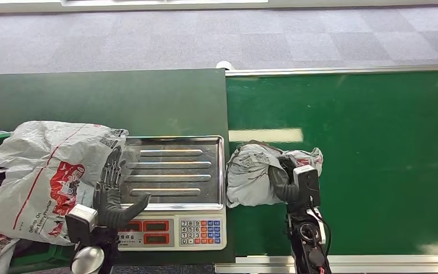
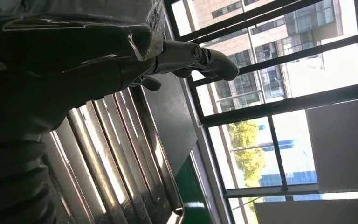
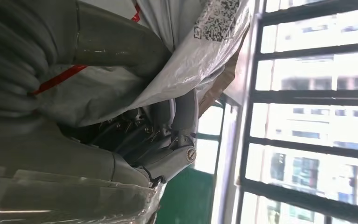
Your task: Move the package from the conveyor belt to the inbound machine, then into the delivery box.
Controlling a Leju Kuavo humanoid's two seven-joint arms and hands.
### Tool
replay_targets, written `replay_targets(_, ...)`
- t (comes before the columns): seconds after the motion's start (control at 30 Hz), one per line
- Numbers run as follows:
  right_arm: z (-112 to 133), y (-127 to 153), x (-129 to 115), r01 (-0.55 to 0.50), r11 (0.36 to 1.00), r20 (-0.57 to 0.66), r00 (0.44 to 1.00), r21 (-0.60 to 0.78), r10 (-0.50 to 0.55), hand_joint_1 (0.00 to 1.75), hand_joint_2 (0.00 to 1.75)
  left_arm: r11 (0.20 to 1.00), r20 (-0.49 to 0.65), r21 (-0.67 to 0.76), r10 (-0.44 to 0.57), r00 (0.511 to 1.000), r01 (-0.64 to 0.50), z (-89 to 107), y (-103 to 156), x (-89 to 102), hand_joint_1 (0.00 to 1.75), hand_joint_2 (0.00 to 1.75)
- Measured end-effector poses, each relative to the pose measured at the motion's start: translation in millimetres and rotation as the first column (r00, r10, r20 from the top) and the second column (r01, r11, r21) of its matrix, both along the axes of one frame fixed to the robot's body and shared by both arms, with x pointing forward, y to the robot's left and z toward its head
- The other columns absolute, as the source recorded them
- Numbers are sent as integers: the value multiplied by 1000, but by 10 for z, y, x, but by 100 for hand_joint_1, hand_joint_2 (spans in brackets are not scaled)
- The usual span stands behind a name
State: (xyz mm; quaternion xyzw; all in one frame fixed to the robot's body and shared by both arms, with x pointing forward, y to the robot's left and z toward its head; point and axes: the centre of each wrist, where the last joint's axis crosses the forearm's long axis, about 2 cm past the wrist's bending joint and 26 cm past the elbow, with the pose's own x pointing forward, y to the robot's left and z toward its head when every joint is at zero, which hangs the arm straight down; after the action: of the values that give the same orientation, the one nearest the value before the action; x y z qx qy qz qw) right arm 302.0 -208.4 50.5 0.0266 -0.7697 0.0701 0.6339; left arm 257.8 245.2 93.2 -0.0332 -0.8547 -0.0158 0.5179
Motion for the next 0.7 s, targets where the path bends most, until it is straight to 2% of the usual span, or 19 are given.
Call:
replay_targets(0.1, 116, -66, -3, 71, 994, 120, 989, 85, -81, 175, 175, 1000, 12, -9, -1, 1000, 1, 1, 0, 1, 0, 175)
replay_targets(0.23, 306, -188, -59, 176, 969, 249, 944, 176, -217, 175, 175, 999, 51, -35, 16, 999, -15, 20, -2, 23, 0, 175)
replay_targets(0.4, 654, -318, -124, 309, 936, 403, 845, 169, -352, 175, 175, 980, 100, -124, 169, 981, -156, 88, 24, 73, 0, 175)
replay_targets(0.47, 806, -305, -112, 319, 937, 468, 812, 142, -348, 175, 175, 961, 110, -160, 243, 964, -224, 152, 49, 84, 0, 175)
replay_targets(0.57, 1004, -204, -57, 303, 951, 562, 778, 58, -282, 175, 175, 932, 138, -190, 336, 932, -308, 276, 87, 96, 0, 175)
replay_targets(0.7, 1159, -84, 0, 274, 962, 622, 751, 15, -223, 175, 175, 917, 170, -212, 374, 912, -337, 388, 108, 101, 0, 175)
